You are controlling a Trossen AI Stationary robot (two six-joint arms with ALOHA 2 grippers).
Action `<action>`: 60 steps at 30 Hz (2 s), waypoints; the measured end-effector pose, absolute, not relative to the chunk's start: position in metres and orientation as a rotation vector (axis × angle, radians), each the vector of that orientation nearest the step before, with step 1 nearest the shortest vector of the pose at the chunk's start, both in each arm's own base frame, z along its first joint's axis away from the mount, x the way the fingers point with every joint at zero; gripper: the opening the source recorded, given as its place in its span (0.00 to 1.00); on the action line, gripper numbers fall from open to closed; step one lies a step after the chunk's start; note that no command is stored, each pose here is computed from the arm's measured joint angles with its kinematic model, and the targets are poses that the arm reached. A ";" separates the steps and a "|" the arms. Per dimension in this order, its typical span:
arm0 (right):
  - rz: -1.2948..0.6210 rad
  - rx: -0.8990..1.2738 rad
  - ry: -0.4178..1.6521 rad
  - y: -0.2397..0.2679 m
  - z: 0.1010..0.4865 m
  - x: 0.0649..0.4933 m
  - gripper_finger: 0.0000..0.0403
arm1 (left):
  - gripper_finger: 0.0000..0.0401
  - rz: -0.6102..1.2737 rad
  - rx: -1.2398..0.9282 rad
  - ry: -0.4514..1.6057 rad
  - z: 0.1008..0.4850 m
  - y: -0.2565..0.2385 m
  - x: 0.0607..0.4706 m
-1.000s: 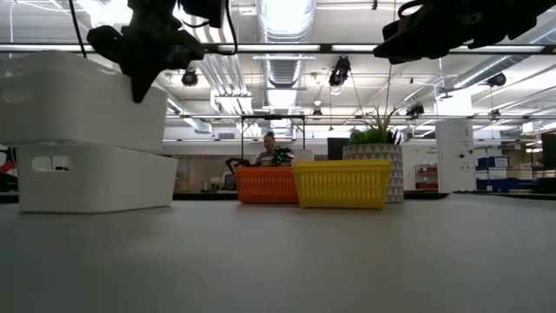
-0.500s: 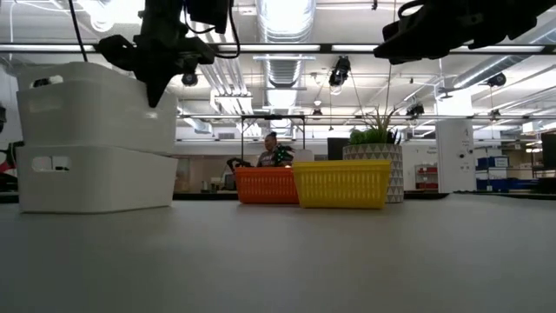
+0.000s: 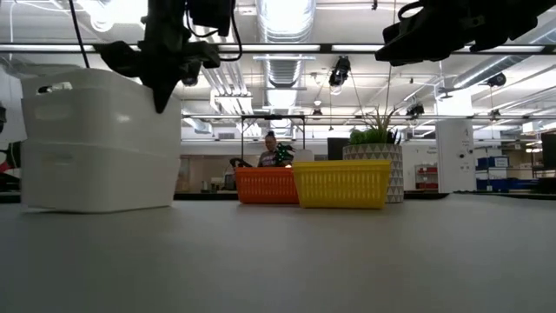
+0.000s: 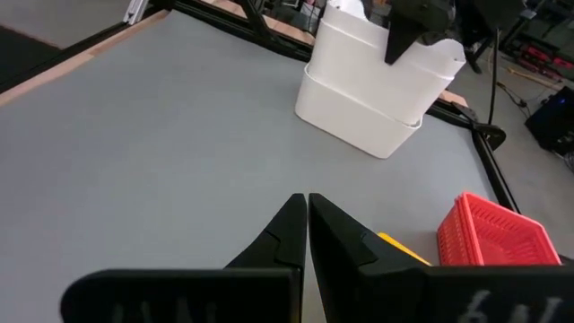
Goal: Stack baskets by color
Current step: Stack the bottom stacked white bins on top of the white bin, then return to Home Position
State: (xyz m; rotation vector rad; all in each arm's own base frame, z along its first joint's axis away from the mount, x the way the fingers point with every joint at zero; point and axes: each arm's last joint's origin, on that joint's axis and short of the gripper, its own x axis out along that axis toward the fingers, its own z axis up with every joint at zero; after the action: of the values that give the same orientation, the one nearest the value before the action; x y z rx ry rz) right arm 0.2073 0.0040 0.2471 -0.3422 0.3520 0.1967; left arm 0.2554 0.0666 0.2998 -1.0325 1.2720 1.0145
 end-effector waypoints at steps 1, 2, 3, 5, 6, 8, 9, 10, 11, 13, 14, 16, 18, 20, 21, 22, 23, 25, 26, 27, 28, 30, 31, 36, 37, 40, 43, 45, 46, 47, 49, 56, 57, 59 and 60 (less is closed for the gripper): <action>0.197 -0.342 0.352 0.004 0.247 0.207 0.02 | 0.00 1.018 -1.040 1.265 0.299 0.067 0.256; 0.197 -0.342 0.352 0.004 0.247 0.207 0.02 | 0.00 1.023 -1.046 1.264 0.298 0.067 0.256; 0.197 -0.342 0.352 0.004 0.247 0.207 0.02 | 0.00 1.023 -1.047 1.266 0.298 0.067 0.256; 0.197 -0.342 0.352 0.004 0.247 0.207 0.02 | 0.00 1.026 -1.046 1.273 0.296 0.066 0.255; 0.197 -0.342 0.352 0.004 0.247 0.207 0.02 | 0.00 1.030 -1.044 1.278 0.294 0.066 0.255; 0.197 -0.342 0.353 0.004 0.247 0.207 0.02 | 0.03 1.029 -1.039 1.286 0.293 0.066 0.255; 0.197 -0.342 0.353 0.004 0.247 0.207 0.02 | 0.04 1.026 -1.036 1.287 0.293 0.066 0.255; 0.197 -0.341 0.354 0.004 0.247 0.207 0.02 | 0.06 1.019 -1.029 1.290 0.293 0.066 0.255; 0.197 -0.340 0.354 0.004 0.247 0.207 0.02 | 0.09 1.013 -1.024 1.293 0.293 0.066 0.255; 0.197 -0.338 0.354 0.004 0.247 0.207 0.02 | 0.13 1.007 -1.021 1.294 0.293 0.066 0.255; 0.197 -0.338 0.354 0.004 0.247 0.207 0.02 | 0.16 1.007 -1.020 1.295 0.293 0.066 0.255; 0.197 -0.338 0.355 0.004 0.247 0.207 0.02 | 0.20 0.991 -1.003 1.303 0.293 0.066 0.255; 0.197 -0.338 0.356 0.004 0.246 0.207 0.02 | 0.24 0.967 -0.979 1.314 0.293 0.066 0.255; 0.198 -0.337 0.364 0.004 0.246 0.207 0.02 | 0.27 0.909 -0.926 1.330 0.296 0.066 0.255; 0.199 -0.337 0.366 0.004 0.245 0.207 0.02 | 0.28 0.868 -0.889 1.333 0.299 0.067 0.256; 0.199 -0.337 0.368 0.004 0.245 0.207 0.02 | 0.28 0.827 -0.851 1.336 0.302 0.067 0.257; 0.199 -0.337 0.369 0.004 0.245 0.207 0.02 | 0.29 0.786 -0.807 1.335 0.305 0.067 0.257; 0.201 -0.339 0.372 0.004 0.244 0.206 0.02 | 0.29 0.710 -0.697 1.313 0.311 0.062 0.258; 0.202 -0.346 0.373 0.004 0.244 0.206 0.02 | 0.29 0.669 -0.617 1.277 0.312 0.059 0.260; 0.204 -0.351 0.375 0.004 0.243 0.206 0.02 | 0.29 0.617 -0.523 1.233 0.314 0.054 0.263; 0.206 -0.358 0.376 0.004 0.242 0.206 0.02 | 0.29 0.549 -0.425 1.187 0.314 0.047 0.266; 0.212 -0.374 0.381 0.004 0.239 0.205 0.02 | 0.29 0.374 -0.247 1.080 0.314 0.031 0.272; 0.215 -0.380 0.386 0.004 0.238 0.205 0.02 | 0.29 0.270 -0.172 0.999 0.312 0.022 0.275; 0.211 -0.424 0.333 0.003 0.227 0.204 0.02 | 0.23 -0.140 0.041 0.665 0.294 -0.009 0.269; 0.211 -0.431 0.322 0.002 0.224 0.203 0.02 | 0.21 -0.159 0.049 0.626 0.290 -0.009 0.263; 0.183 -0.437 0.314 -0.003 0.215 0.200 0.02 | 0.10 -0.161 0.053 0.569 0.273 -0.008 0.240; 0.148 -0.428 0.319 -0.010 0.207 0.196 0.02 | 0.02 -0.164 0.054 0.534 0.256 -0.008 0.215; 0.125 -0.416 0.316 -0.014 0.204 0.192 0.02 | 0.02 -0.160 0.055 0.479 0.250 -0.007 0.201; 0.114 -0.409 0.312 -0.015 0.203 0.190 0.02 | 0.02 -0.157 0.058 0.446 0.247 -0.006 0.194; 0.106 -0.401 0.305 -0.016 0.201 0.187 0.02 | 0.02 -0.155 0.061 0.414 0.245 -0.006 0.189; 0.104 -0.394 0.280 -0.017 0.199 0.182 0.02 | 0.01 -0.155 0.067 0.352 0.242 -0.006 0.178; 0.083 -0.386 0.199 -0.015 0.197 0.161 0.02 | 0.00 -0.151 0.079 0.233 0.227 -0.006 0.149; 0.080 -0.387 0.186 -0.015 0.196 0.157 0.02 | 0.00 -0.151 0.080 0.219 0.225 -0.006 0.146; 0.074 -0.386 0.157 -0.014 0.195 0.151 0.02 | 0.00 -0.152 0.080 0.198 0.220 -0.006 0.140; 0.071 -0.386 0.143 -0.014 0.194 0.147 0.02 | 0.00 -0.156 0.080 0.189 0.218 -0.006 0.138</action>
State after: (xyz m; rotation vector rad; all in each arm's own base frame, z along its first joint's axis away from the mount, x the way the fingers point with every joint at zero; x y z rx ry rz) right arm 0.1472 -0.0137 0.1943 -0.3859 0.1427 0.0711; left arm 0.1381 -0.0058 0.2182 0.0802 0.1891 -0.1555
